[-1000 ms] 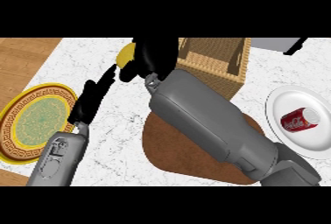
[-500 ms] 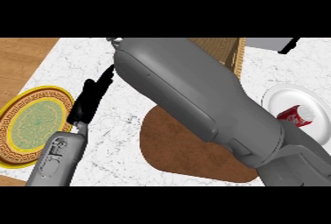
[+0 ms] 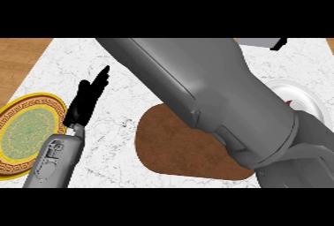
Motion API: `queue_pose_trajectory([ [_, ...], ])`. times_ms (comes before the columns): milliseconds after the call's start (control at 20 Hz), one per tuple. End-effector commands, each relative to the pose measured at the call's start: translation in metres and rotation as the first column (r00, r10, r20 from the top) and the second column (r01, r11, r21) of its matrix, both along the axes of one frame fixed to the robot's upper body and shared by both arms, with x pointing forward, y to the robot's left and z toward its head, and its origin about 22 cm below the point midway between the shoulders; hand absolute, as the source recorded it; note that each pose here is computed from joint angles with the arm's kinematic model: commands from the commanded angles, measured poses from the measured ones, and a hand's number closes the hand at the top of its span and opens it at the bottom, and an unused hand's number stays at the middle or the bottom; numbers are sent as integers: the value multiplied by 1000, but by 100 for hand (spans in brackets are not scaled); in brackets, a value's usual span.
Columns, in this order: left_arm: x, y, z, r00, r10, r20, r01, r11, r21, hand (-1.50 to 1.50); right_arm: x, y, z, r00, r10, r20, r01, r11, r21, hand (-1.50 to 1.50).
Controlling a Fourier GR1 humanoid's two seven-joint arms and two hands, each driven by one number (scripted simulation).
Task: Pick the lemon from the cutting board and place it in the basket
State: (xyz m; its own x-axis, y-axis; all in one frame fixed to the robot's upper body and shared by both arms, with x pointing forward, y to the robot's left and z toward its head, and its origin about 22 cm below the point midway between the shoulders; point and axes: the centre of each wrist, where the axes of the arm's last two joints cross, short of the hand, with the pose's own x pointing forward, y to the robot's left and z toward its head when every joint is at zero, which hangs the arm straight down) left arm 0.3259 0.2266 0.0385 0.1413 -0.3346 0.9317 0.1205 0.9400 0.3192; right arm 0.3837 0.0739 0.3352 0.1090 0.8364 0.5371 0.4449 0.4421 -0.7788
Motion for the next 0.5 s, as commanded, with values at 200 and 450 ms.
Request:
queue_pose_trajectory([
  [200,-5,19,-1,999,38,14,-38,999,6,0,23,-13,0,936,-294,-194,253,945,-208,150],
  [450,-3,27,-5,996,85,10,-85,996,5,0,32,-21,-5,913,-333,-236,271,926,-262,150],
])
